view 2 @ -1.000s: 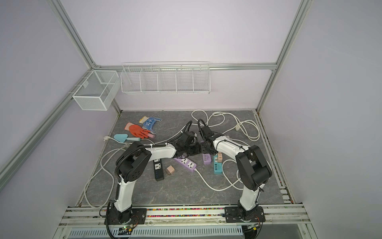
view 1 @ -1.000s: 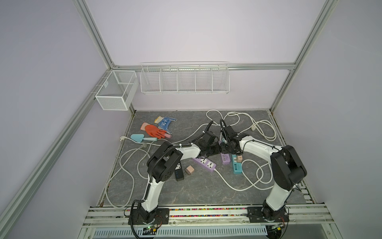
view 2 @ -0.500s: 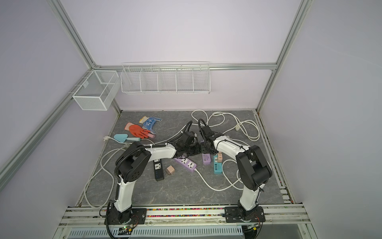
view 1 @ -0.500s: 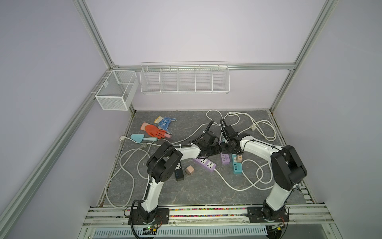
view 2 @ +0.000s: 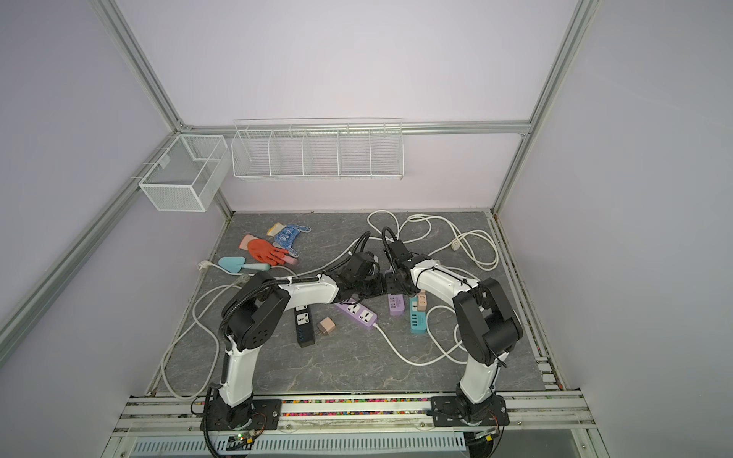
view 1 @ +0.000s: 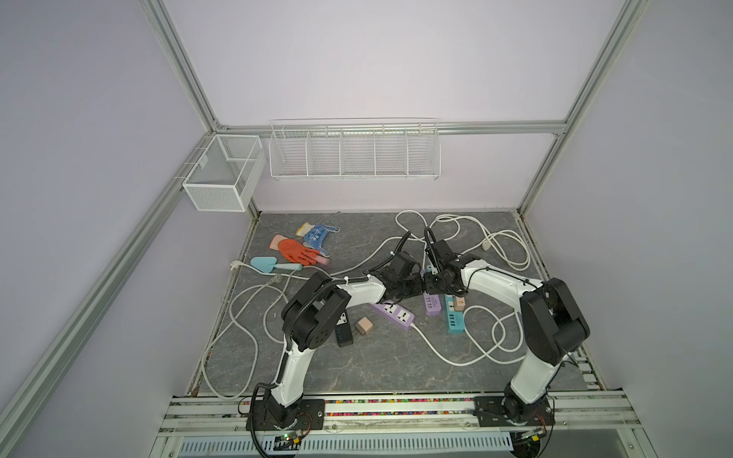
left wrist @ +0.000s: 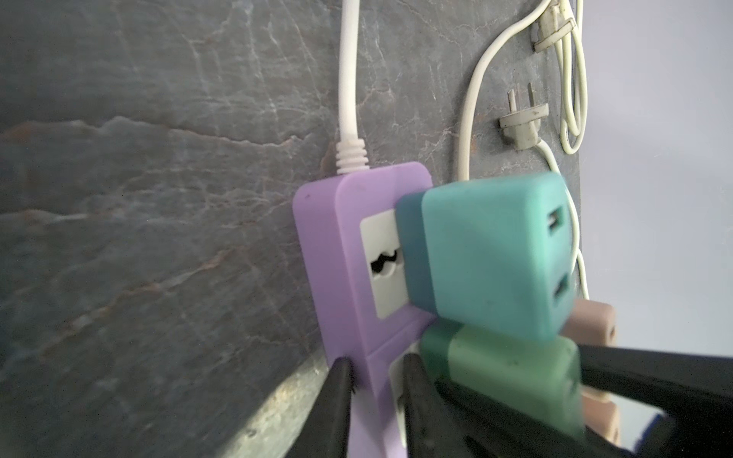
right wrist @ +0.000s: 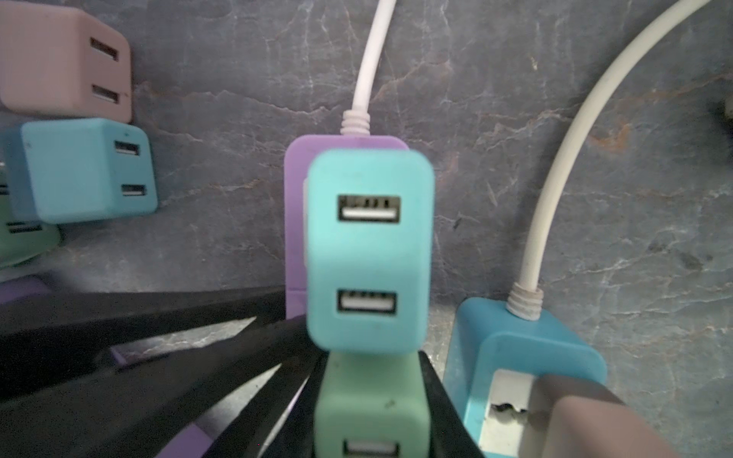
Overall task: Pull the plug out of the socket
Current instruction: 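Tug the green adapter away from the purple strip with the right gripper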
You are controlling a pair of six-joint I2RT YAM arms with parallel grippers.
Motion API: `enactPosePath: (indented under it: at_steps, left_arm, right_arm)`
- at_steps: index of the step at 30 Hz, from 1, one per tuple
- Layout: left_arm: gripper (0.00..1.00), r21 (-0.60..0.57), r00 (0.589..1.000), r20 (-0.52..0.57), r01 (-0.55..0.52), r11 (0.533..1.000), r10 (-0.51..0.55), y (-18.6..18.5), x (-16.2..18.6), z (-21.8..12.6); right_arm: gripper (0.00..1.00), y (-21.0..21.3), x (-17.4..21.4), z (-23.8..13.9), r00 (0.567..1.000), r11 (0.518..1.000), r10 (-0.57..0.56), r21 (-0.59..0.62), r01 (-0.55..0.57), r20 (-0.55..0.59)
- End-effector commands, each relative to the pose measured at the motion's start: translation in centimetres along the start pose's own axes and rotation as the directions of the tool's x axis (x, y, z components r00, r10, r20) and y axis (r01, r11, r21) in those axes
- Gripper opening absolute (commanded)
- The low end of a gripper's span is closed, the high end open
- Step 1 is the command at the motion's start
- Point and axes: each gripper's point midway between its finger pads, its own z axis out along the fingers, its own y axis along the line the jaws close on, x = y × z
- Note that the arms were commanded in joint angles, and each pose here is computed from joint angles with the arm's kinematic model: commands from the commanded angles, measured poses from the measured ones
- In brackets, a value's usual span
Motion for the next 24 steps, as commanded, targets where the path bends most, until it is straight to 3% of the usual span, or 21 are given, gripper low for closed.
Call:
enactPosePath:
  at_steps: [1,8,16,24]
  left_arm:
    - [0.23,-0.199,0.993,-0.115,0.013,0.98,-0.036,5.7,4.0,0.9]
    - [0.23,-0.198,0.993,-0.114,0.011,0.98,-0.034,5.6,4.0,0.9]
    - [0.22,-0.202,0.993,-0.113,0.015,0.979,-0.038,5.6,4.2,0.6]
    - [0.21,-0.207,0.993,-0.109,0.011,0.978,-0.034,5.6,4.2,0.5]
  right_arm:
    - [0.18,0.0,-0.3,-1.7,1.0,1.0,-0.019,-0.01,0.019,0.013]
    - [0.17,1.8,-0.5,-1.6,1.0,0.998,-0.02,-0.063,0.021,0.015]
    - [0.17,-0.4,-0.7,-2.6,0.999,0.999,-0.033,0.012,0.032,0.032]
    - [0.14,1.7,-0.8,-2.3,0.999,0.998,-0.021,-0.059,0.022,0.03]
